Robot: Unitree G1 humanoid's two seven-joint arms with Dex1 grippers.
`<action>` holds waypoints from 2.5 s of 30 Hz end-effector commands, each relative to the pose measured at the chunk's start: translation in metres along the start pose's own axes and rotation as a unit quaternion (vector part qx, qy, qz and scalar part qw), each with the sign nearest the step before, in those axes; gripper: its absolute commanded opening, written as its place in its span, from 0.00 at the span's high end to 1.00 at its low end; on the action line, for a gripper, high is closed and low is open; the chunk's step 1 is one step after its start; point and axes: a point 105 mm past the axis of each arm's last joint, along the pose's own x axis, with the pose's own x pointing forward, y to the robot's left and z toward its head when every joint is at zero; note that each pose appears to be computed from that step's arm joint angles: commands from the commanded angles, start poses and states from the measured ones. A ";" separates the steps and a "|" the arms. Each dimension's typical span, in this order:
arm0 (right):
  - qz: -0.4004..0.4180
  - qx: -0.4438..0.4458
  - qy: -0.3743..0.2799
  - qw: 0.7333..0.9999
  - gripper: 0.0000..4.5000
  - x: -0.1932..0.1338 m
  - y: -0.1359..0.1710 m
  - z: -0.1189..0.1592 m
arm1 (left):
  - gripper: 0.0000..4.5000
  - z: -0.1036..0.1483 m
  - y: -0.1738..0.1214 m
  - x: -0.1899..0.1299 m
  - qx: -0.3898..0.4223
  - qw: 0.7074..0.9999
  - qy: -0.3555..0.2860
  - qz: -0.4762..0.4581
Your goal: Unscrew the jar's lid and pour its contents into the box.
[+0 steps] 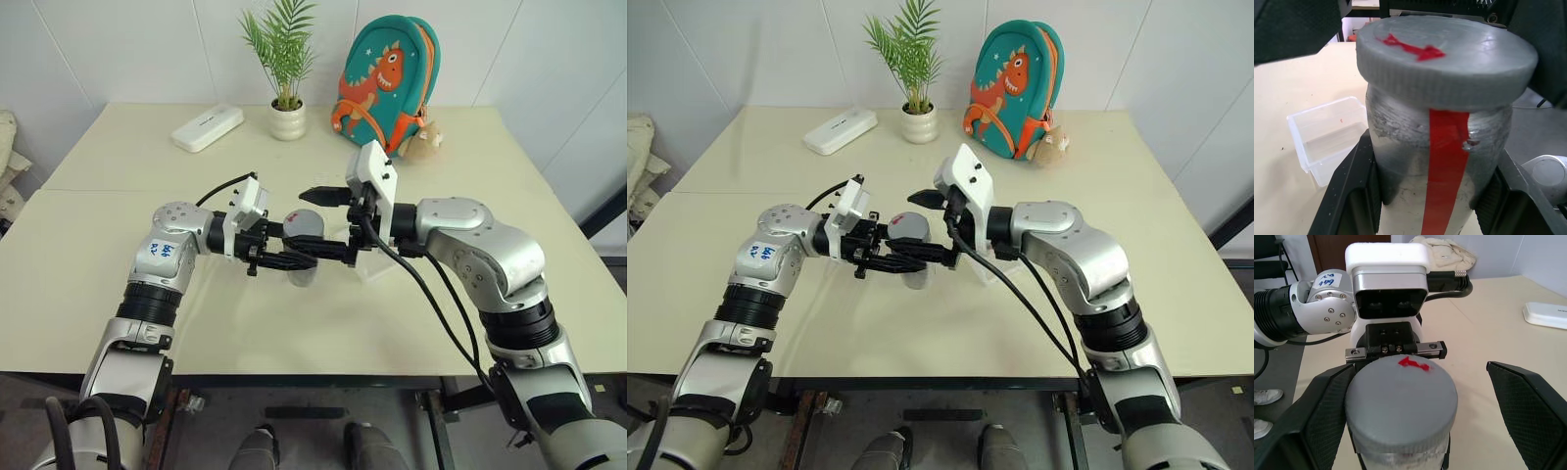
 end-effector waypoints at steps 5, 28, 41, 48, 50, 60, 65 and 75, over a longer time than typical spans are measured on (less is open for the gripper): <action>-0.045 -0.014 0.000 0.999 0.00 -0.021 -0.009 0.009 | 0.57 0.010 -0.001 0.000 0.028 1.000 -0.007 -0.013; -0.040 -0.011 0.038 0.998 0.00 -0.044 0.009 0.004 | 0.57 0.008 0.001 -0.001 0.027 1.000 -0.003 -0.010; -0.045 -0.013 0.012 0.999 0.00 -0.042 0.011 0.021 | 0.57 0.007 0.004 0.000 0.028 1.000 -0.003 -0.011; -0.031 -0.001 -0.012 0.999 0.00 -0.020 0.009 0.029 | 0.57 0.007 0.005 0.002 0.032 0.999 -0.003 -0.016; -0.021 0.001 -0.009 1.000 0.00 -0.016 0.011 0.028 | 0.57 0.008 0.005 0.002 0.034 0.999 -0.003 -0.016; -0.006 0.000 0.014 1.000 0.00 -0.002 0.011 0.020 | 0.57 0.010 0.005 0.002 0.039 0.999 -0.005 -0.015; -0.006 -0.001 0.015 1.000 0.00 0.001 0.009 0.019 | 0.57 0.010 0.005 0.002 0.040 0.999 -0.004 -0.013; 0.001 -0.001 0.014 1.000 0.04 0.001 0.011 0.020 | 0.57 0.009 0.004 0.002 0.039 0.999 -0.004 -0.012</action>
